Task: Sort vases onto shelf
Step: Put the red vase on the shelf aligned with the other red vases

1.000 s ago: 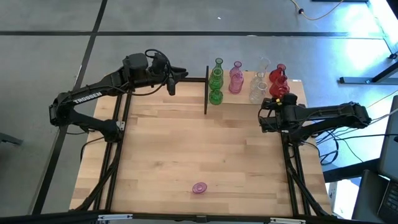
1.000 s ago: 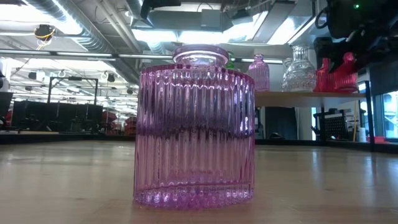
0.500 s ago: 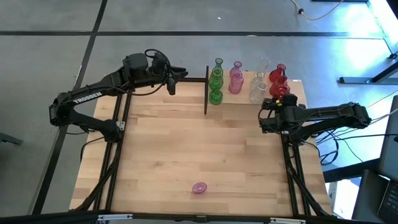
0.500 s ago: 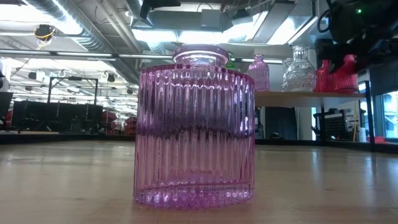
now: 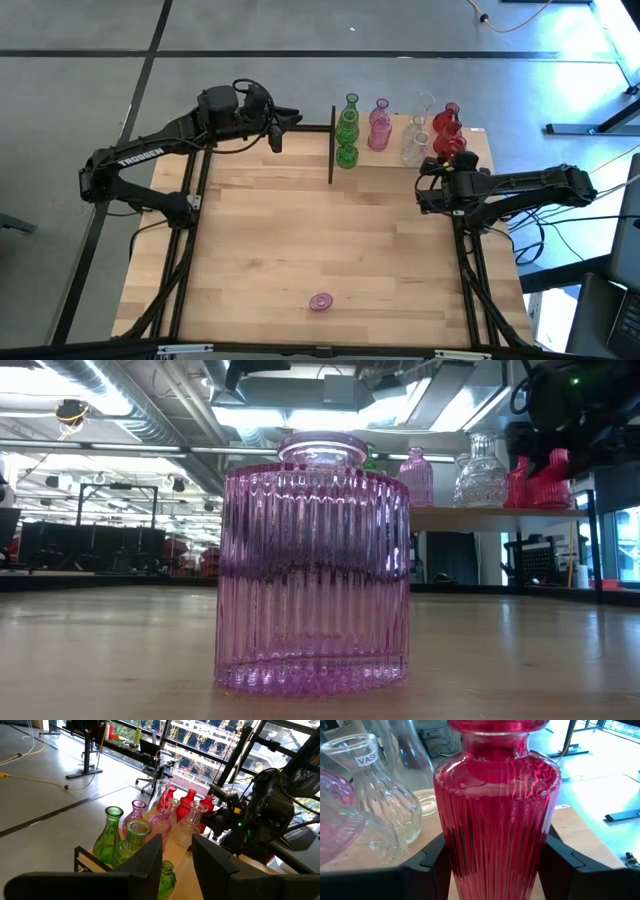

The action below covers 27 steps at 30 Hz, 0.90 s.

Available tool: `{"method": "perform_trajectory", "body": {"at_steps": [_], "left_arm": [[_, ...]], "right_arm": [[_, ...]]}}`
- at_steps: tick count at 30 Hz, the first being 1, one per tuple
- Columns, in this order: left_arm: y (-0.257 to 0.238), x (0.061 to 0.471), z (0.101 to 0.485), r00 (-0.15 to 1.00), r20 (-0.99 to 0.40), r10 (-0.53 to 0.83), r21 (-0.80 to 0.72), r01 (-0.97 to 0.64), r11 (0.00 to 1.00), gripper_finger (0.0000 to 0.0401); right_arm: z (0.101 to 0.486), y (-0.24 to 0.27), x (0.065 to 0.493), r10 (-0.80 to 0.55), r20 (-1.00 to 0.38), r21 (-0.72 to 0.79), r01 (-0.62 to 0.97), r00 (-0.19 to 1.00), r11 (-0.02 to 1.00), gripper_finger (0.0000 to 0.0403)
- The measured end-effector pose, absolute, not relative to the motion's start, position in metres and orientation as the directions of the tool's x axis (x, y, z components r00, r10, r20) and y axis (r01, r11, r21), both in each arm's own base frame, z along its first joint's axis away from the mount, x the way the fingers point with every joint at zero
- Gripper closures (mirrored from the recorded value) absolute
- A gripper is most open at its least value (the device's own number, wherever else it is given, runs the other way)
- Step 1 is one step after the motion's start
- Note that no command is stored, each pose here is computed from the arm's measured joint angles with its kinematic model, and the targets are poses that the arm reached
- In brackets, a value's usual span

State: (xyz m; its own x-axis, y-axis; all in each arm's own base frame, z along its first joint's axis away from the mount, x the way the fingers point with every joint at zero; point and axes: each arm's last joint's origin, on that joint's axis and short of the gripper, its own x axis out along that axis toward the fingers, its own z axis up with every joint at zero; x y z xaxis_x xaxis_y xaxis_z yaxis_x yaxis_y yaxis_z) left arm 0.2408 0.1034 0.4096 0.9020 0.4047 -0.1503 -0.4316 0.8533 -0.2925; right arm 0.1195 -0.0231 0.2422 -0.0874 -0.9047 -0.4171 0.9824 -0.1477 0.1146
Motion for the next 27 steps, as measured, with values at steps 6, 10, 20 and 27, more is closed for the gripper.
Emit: {"method": "perform_trajectory", "body": {"at_steps": [6,10,20,27], "left_arm": [[0.1034,0.2408,0.4096,0.902,-0.15,0.405,-0.293,-0.431,0.853,0.0303],[0.1033,0.2408,0.4096,0.902,-0.15,0.404,-0.293,-0.431,0.853,0.0303],[0.1034,0.2408,0.4098,0.902,-0.15,0.404,-0.293,-0.431,0.853,0.0303],[0.1034,0.2408,0.4098,0.902,-0.149,0.405,-0.293,-0.431,0.853,0.0303]], "right_arm": [[0.2421,-0.0232,0.12,-0.909,-0.409,0.117,0.983,-0.083,-0.143,0.0203],[0.2423,-0.0233,0.12,-0.911,-0.404,0.097,0.986,-0.082,-0.132,0.0203],[0.2423,-0.0233,0.12,-0.913,-0.4,0.073,0.99,-0.082,-0.12,0.0203],[0.2421,-0.0298,0.1184,-0.904,-0.405,0.067,0.982,-0.133,-0.175,0.0161]]}}
